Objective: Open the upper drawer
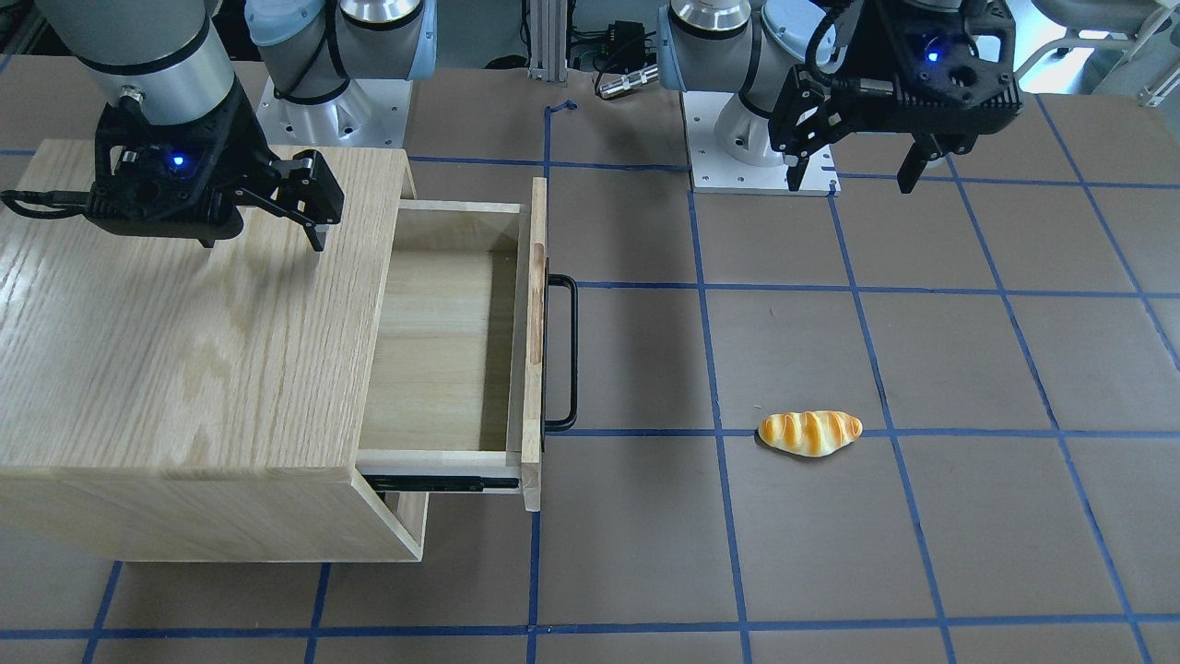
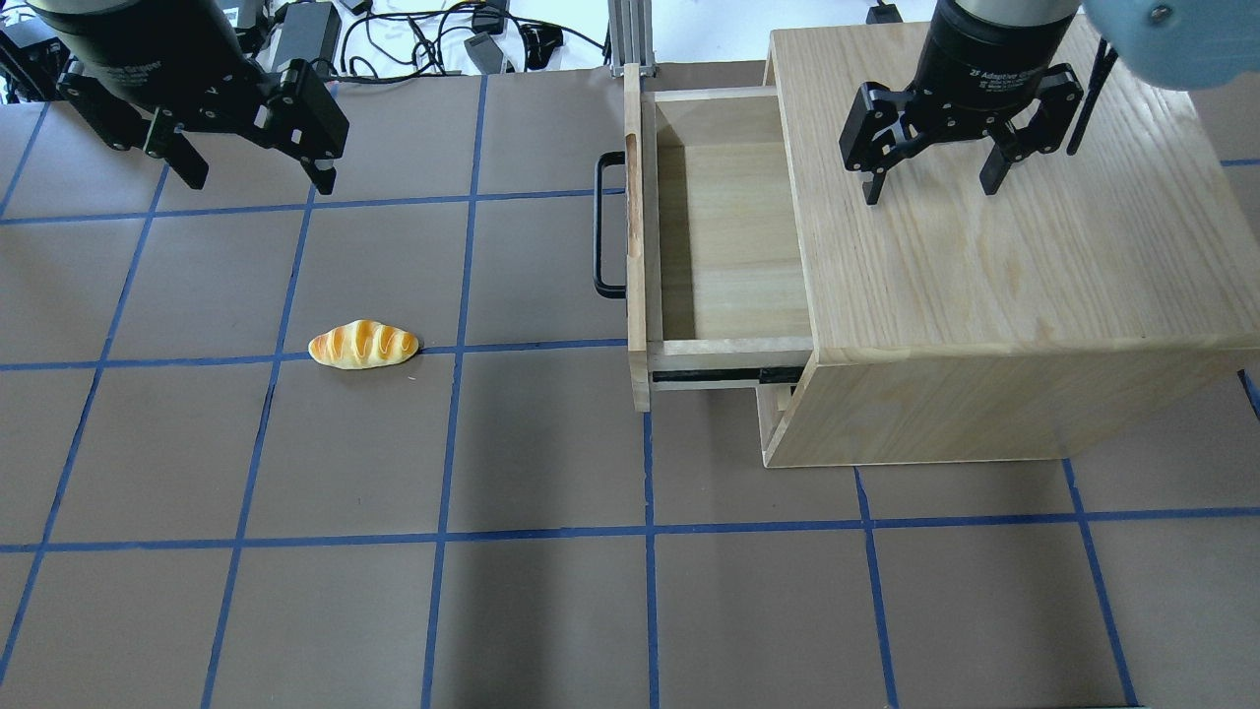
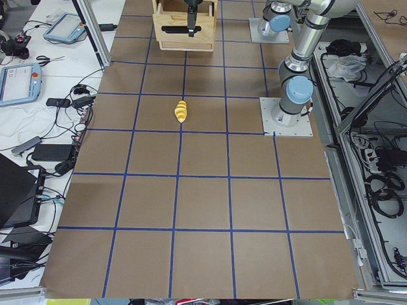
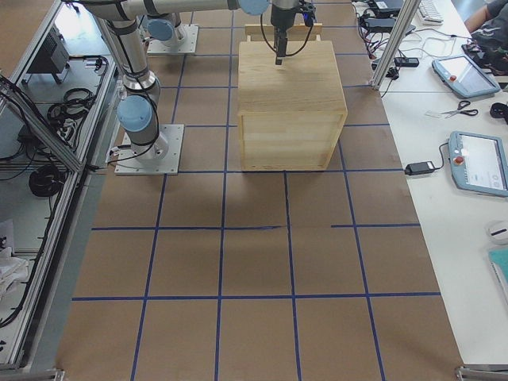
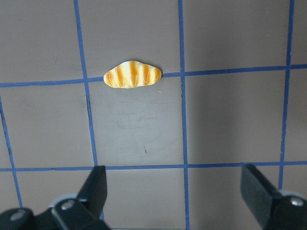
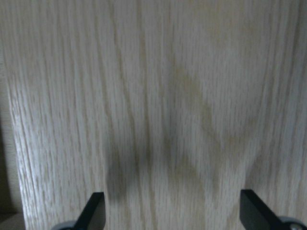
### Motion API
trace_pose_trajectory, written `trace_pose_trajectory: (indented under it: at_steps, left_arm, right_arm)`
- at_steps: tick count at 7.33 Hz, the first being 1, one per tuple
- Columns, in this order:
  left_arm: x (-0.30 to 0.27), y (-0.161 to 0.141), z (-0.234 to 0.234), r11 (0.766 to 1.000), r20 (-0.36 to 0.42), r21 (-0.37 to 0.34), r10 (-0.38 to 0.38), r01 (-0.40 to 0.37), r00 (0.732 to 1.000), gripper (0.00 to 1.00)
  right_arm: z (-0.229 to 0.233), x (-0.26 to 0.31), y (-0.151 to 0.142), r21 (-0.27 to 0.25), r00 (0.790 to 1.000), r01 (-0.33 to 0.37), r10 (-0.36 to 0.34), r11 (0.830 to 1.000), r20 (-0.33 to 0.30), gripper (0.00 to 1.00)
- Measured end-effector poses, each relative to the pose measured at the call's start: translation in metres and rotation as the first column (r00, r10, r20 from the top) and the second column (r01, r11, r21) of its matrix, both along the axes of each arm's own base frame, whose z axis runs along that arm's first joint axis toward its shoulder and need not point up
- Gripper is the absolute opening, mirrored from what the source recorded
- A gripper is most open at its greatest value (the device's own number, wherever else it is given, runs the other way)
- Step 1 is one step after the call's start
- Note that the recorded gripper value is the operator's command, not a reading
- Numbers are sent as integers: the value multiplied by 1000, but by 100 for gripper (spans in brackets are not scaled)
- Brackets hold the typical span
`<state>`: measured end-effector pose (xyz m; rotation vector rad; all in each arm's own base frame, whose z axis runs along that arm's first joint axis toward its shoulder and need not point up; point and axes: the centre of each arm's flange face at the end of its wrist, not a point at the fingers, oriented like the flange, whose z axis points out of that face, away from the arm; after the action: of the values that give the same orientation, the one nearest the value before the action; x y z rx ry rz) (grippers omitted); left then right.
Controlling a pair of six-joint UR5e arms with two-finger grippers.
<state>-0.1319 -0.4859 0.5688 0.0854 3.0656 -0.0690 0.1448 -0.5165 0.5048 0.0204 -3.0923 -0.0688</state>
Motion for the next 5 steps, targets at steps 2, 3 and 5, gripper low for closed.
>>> trace_pose_trajectory:
  at_steps: [2, 3, 5]
  left_arm:
    - [-3, -2, -5, 1000, -15, -2, 3, -3, 1000, 100]
    - [-4, -3, -6, 1000, -30, -7, 7, -8, 1000, 100]
    - [-5, -4, -6, 1000, -38, -20, 10, -11, 999, 100]
  right_arm:
    - [0, 0, 0, 0, 1000, 0, 0, 1000, 0, 100]
    - [0, 0, 0, 0, 1000, 1, -1, 1000, 0, 100]
    - [0, 0, 0, 0, 1000, 0, 0, 1000, 0, 100]
